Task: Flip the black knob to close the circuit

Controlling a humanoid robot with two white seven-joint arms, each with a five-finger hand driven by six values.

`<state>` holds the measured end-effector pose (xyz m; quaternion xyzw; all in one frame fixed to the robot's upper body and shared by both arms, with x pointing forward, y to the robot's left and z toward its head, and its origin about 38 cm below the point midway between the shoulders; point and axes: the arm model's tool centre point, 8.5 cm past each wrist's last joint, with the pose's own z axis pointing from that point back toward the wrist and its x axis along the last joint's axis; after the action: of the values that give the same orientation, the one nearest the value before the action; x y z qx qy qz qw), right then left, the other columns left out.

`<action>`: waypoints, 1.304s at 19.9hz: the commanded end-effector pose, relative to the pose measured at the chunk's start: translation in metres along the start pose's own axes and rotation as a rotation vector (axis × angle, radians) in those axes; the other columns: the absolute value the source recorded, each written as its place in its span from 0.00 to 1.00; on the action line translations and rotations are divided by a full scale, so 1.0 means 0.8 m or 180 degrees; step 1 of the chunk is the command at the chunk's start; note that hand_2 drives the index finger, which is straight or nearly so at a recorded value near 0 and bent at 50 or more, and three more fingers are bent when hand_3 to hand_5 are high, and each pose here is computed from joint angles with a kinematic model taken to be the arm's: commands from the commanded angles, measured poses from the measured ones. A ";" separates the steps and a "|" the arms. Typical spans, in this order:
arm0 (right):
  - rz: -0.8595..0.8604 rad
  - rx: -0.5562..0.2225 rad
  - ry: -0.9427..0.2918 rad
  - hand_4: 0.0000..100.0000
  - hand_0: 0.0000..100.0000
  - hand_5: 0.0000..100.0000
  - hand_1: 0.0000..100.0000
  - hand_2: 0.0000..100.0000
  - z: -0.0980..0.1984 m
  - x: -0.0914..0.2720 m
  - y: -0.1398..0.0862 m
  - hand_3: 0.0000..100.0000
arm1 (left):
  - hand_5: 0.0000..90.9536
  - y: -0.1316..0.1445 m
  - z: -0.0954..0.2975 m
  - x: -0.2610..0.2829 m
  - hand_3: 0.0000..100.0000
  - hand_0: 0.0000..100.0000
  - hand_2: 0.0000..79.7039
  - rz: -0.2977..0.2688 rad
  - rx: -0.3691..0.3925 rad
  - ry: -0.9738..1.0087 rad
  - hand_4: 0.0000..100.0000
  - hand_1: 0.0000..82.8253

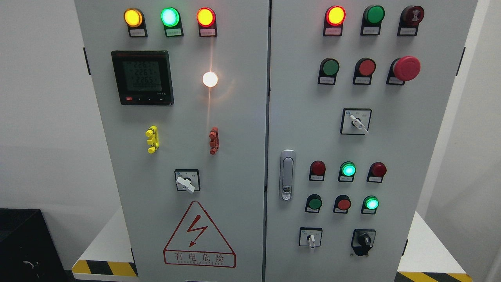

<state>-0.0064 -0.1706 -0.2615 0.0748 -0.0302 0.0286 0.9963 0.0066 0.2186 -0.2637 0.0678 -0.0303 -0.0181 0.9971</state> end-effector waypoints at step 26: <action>0.0621 -0.0482 -0.1832 0.38 0.00 0.30 0.10 0.25 0.055 0.178 -0.030 0.42 | 0.00 -0.002 0.000 -0.005 0.00 0.12 0.00 0.0015 -0.0013 -0.0020 0.00 0.67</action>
<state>0.0661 -0.1862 -0.2440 0.0364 -0.2064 0.0550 0.9763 0.0066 0.2186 -0.2637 0.0678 -0.0302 -0.0178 0.9971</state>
